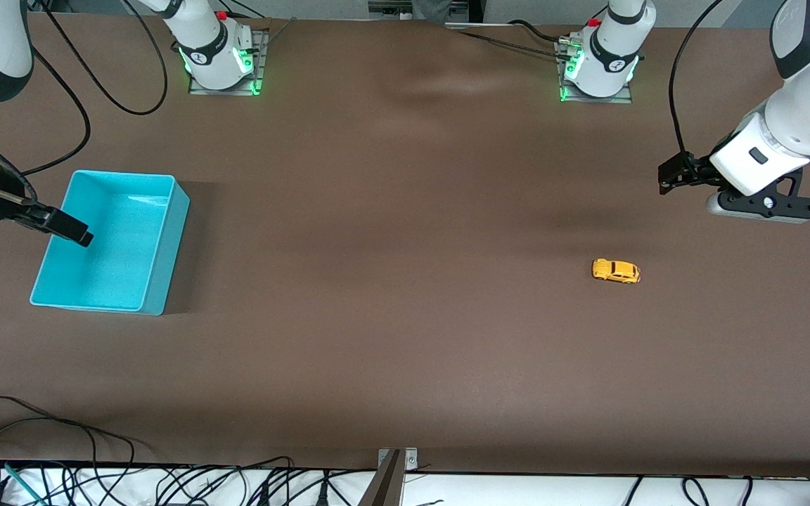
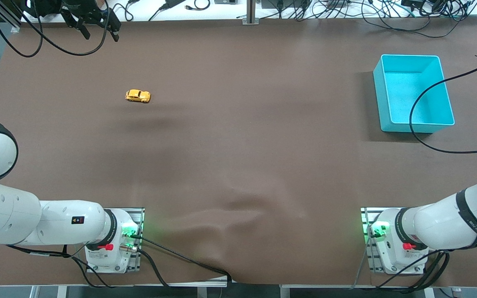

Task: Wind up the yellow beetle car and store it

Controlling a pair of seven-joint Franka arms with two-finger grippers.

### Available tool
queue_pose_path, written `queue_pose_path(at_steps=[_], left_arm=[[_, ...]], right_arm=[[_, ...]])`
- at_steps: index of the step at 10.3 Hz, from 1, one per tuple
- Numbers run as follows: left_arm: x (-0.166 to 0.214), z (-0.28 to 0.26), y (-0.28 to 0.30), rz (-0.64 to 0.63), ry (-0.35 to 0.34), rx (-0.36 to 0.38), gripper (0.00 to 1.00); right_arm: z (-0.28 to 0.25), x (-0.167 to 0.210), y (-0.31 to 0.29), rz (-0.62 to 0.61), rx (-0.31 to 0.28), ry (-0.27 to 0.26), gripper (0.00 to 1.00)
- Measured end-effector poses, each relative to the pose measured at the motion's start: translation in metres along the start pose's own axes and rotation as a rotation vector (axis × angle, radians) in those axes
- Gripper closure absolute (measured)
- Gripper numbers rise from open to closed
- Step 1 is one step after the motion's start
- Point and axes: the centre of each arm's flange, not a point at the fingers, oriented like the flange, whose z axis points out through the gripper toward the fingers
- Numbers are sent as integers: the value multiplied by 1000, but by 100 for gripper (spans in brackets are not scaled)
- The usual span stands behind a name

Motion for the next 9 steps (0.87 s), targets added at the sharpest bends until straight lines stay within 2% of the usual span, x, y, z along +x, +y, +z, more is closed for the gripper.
queue_pose_path(at_steps=[9], left_arm=[[0,1,-1,-1,-3,0,0]], right_arm=[[0,2,6,10,-1,0,0]])
